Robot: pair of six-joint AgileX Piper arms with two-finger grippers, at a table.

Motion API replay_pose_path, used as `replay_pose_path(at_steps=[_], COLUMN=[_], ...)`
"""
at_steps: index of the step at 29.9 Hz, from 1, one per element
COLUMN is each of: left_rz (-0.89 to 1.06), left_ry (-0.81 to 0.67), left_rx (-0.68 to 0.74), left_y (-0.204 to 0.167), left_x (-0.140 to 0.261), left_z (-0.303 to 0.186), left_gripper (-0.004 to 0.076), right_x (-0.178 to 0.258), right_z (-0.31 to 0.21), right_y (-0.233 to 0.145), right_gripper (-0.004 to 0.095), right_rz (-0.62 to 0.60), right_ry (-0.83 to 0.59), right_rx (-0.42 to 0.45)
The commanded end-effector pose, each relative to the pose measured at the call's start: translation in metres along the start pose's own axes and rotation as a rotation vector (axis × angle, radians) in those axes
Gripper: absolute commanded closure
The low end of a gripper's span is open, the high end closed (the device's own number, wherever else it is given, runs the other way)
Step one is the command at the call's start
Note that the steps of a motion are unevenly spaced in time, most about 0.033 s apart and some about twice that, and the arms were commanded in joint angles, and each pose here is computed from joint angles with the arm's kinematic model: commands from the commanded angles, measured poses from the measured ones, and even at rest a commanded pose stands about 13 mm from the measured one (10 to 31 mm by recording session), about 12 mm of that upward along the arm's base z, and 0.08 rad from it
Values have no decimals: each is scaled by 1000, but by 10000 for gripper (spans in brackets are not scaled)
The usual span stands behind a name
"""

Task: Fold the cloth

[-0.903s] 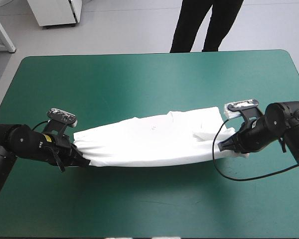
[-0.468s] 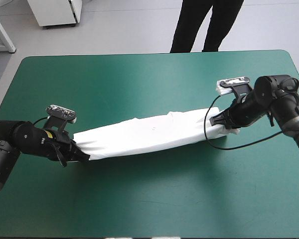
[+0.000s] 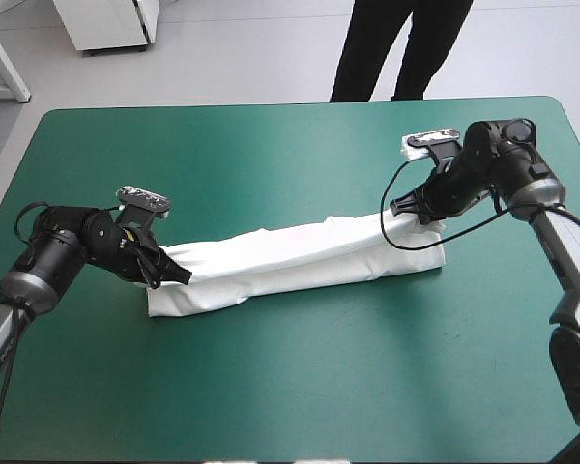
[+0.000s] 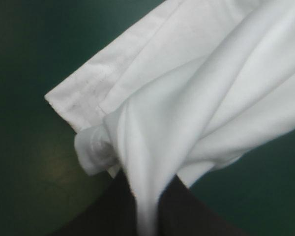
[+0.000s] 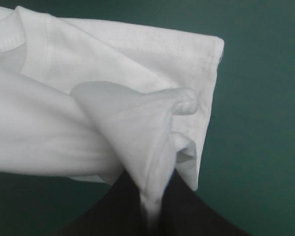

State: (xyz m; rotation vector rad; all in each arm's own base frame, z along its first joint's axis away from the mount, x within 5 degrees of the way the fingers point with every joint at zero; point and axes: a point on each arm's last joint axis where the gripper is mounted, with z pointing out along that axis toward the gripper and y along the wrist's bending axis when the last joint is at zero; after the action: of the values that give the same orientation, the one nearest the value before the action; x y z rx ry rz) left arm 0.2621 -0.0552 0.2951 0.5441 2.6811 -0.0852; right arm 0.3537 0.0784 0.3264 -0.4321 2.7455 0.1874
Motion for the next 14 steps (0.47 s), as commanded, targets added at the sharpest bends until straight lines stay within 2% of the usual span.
replay_pose_path(at_steps=[1,10,14], left_rz=[1,3,3], left_ry=[-98,-44,-52], left_rx=[-31,-31,-34], left_y=[3,7,8], left_x=[-14,-20,-23], left_z=[-6,24,30], left_gripper=[728,728,727], right_x=[-17,-28,-28], right_z=[-9,45,50], right_y=[-2,-9,-9], right_gripper=[924,925,919], right_rz=[-18,-26,-34], right_ry=[-86,18,26], right_rx=[13,2,-6])
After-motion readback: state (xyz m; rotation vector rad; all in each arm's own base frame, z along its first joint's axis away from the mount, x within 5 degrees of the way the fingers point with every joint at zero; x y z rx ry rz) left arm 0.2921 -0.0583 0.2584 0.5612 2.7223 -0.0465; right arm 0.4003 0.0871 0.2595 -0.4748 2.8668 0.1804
